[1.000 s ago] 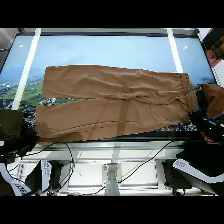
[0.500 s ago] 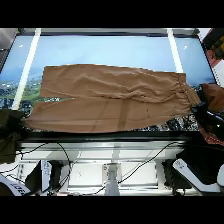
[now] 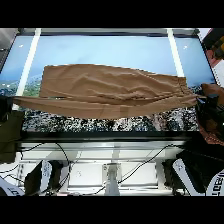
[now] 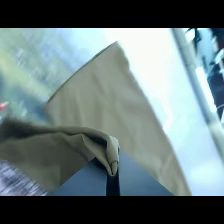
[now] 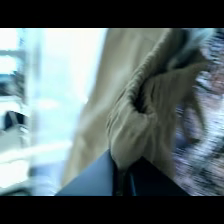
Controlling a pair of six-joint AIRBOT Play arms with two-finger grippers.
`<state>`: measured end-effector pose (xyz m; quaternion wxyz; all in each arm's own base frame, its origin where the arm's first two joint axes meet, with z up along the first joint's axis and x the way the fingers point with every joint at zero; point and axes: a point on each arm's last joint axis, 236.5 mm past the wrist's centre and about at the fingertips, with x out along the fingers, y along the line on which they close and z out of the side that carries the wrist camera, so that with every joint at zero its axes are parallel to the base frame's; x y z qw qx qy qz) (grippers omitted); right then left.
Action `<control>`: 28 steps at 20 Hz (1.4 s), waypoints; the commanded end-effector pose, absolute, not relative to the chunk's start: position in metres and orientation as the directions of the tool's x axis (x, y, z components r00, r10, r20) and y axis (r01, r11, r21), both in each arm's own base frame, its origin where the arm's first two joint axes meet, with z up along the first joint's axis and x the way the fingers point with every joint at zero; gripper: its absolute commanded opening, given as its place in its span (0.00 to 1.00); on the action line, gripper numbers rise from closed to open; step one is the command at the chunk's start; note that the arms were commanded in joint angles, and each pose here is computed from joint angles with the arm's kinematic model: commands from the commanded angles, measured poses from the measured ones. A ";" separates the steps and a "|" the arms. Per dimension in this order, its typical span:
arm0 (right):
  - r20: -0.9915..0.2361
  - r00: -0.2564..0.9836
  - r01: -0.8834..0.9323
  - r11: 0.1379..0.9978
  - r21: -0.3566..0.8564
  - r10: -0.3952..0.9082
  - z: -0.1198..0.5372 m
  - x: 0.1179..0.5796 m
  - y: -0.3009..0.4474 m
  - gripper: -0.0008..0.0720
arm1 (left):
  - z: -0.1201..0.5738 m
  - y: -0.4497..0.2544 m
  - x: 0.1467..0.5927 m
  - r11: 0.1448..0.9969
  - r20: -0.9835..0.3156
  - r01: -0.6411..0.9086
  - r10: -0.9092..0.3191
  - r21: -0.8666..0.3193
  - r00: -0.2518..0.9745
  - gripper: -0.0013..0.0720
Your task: Fold the clothes and pants, and hang the long-sleeved shirts on hangers.
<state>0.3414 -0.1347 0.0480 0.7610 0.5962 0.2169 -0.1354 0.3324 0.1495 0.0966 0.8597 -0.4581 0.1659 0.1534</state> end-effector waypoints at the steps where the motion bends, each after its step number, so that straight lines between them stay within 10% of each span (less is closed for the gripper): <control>1: -0.432 0.902 0.431 0.117 0.895 -0.018 0.063 0.363 -0.136 0.05 | 0.113 0.154 0.359 0.526 -0.339 -0.392 0.199 -0.755 0.920 0.05; 7: -0.355 0.915 0.386 0.161 0.908 -0.189 0.097 0.412 -0.147 0.05 | 0.109 0.154 0.410 0.513 -0.326 -0.406 0.243 -0.756 0.914 0.05; 19: -0.419 0.888 0.407 -0.099 0.908 -0.188 0.048 0.530 -0.147 0.05 | 0.065 0.144 0.531 0.536 -0.401 -0.417 0.154 -0.734 0.903 0.05; 28: -0.377 0.887 0.367 -0.089 0.926 -0.265 0.047 0.575 -0.173 0.05 | 0.040 0.150 0.584 0.529 -0.398 -0.432 0.184 -0.730 0.899 0.05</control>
